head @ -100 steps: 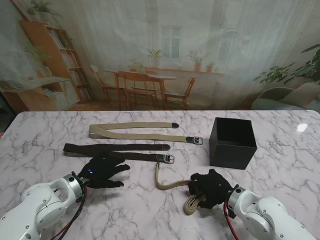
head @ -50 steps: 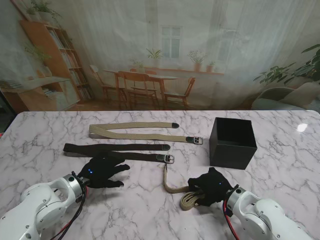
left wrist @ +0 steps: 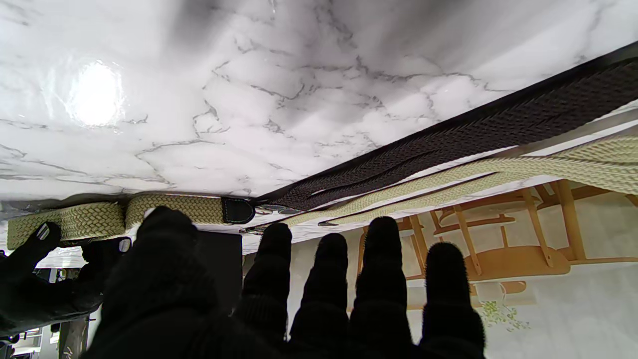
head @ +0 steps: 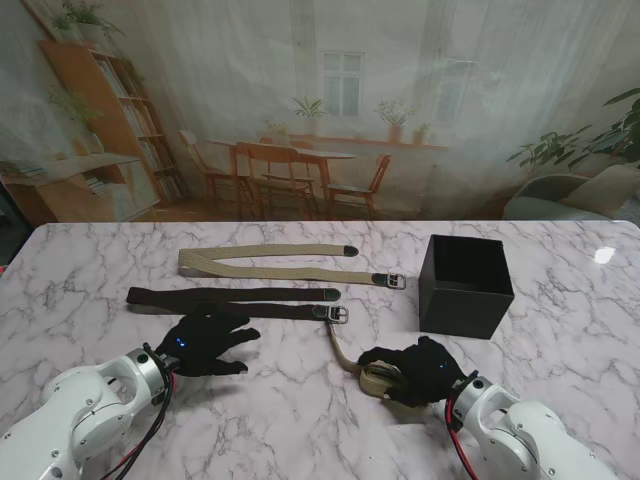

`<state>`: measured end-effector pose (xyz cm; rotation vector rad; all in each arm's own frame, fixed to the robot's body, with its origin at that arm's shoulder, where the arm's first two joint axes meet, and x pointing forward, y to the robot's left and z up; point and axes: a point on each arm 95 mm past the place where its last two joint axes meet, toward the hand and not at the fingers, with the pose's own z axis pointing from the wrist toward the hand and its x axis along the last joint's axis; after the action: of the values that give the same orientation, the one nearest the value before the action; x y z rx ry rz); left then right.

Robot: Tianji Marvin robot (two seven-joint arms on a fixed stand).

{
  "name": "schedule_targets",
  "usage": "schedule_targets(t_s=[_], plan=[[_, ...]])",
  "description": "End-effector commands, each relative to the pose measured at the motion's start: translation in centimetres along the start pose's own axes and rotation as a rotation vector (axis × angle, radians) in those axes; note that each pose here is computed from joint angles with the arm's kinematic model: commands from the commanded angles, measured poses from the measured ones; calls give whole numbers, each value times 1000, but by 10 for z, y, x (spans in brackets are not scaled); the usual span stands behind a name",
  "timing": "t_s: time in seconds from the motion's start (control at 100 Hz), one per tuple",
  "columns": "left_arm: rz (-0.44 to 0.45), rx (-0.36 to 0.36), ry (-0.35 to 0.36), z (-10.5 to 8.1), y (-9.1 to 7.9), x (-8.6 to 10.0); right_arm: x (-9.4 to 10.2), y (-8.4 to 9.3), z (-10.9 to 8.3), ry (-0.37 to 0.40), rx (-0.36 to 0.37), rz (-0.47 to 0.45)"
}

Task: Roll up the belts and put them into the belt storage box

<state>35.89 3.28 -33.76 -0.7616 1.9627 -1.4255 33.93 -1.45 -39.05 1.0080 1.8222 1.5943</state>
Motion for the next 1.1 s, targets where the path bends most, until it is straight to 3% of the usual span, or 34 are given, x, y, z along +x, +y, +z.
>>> schedule_targets(t_s=[0.0, 0.37, 0.66, 1.09], plan=[[-2, -15, -1, 0, 3, 1, 2, -9, -2, -17, 8, 7], [0, -12, -5, -2, 4, 0, 5, -8, 0, 26, -20, 39], [-2, -11, -4, -1, 4, 1, 4, -4, -4, 46, 25, 22], [-3, -7, -1, 0, 4, 0, 10, 17, -16, 104, 259, -6]])
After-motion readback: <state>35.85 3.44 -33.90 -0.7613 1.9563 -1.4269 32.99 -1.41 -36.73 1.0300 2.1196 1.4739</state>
